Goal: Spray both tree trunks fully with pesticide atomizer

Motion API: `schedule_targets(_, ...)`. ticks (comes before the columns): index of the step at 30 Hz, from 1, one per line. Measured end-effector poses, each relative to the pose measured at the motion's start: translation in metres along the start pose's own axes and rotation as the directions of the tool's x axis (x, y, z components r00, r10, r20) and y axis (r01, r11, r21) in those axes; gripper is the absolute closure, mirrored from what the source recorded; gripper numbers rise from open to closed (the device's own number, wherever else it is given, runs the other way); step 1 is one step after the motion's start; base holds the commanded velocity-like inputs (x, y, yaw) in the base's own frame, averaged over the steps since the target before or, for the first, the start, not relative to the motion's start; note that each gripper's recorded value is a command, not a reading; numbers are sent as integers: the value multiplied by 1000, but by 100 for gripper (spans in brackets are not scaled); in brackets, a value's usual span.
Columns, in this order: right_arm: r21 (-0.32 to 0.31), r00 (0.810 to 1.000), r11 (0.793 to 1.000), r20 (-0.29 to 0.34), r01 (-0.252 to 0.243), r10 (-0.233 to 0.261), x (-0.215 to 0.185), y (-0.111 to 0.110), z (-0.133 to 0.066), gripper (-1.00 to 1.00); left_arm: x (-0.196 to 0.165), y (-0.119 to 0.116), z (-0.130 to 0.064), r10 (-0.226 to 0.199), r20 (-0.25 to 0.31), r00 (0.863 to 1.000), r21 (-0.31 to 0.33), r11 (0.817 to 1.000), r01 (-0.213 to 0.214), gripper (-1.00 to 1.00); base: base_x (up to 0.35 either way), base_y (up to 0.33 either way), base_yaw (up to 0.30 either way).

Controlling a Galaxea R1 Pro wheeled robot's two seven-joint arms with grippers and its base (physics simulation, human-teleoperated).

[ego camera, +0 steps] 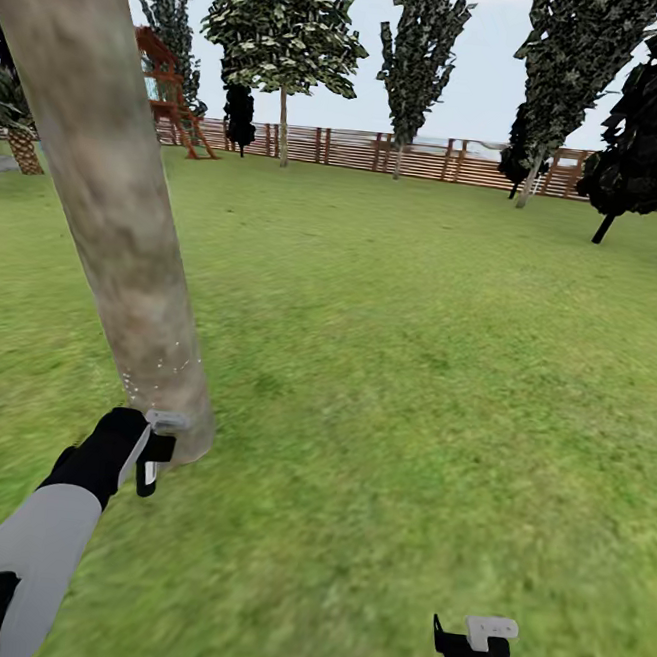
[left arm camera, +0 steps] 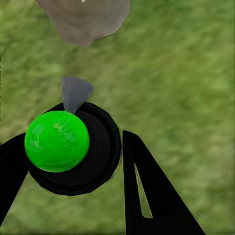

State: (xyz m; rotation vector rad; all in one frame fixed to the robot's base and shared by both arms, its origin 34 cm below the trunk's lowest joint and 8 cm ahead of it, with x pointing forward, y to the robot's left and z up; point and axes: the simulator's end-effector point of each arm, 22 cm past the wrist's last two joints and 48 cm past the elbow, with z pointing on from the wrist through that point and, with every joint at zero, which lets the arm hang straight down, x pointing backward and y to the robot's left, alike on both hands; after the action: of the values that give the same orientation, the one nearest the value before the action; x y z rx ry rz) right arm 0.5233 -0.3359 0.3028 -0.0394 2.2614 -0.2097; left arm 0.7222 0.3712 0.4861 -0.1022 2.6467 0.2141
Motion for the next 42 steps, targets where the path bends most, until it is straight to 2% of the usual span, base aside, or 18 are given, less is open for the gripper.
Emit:
schedule_targets(7,-2,1000,1000,0,0,0,0,1,0,-100,4,0,2,0,-6,1000,-1,1000,0,100,64,-35,276)
schedule_targets(12,-2,1000,1000,0,0,0,0,1,0,-100,3,8,1,1,-4,1000,-48,999,-1,100,1,0,241)
schedule_targets(24,-1,1000,1000,0,1,-1,0,0,0,-100,3,2,2,2,-1,1000,-45,999,-2,100,114,-187,12)
schedule_targets(29,0,1000,1000,0,1,-1,0,0,0,-100,5,7,3,3,-7,1000,-53,999,-3,100,80,-269,0)
schedule_targets(32,0,1000,1000,0,0,0,0,0,0,-100,28,15,11,-15,-45,999,-58,998,13,100,74,-269,0)
schedule_targets(35,0,1000,1000,0,0,0,0,0,0,-100,42,29,15,-54,-64,996,-65,997,50,100,86,-270,13)
schedule_targets(42,-1,1000,1000,1,-1,1,-1,1,0,-100,43,10,16,-56,-67,996,-37,998,54,100,177,-239,232)
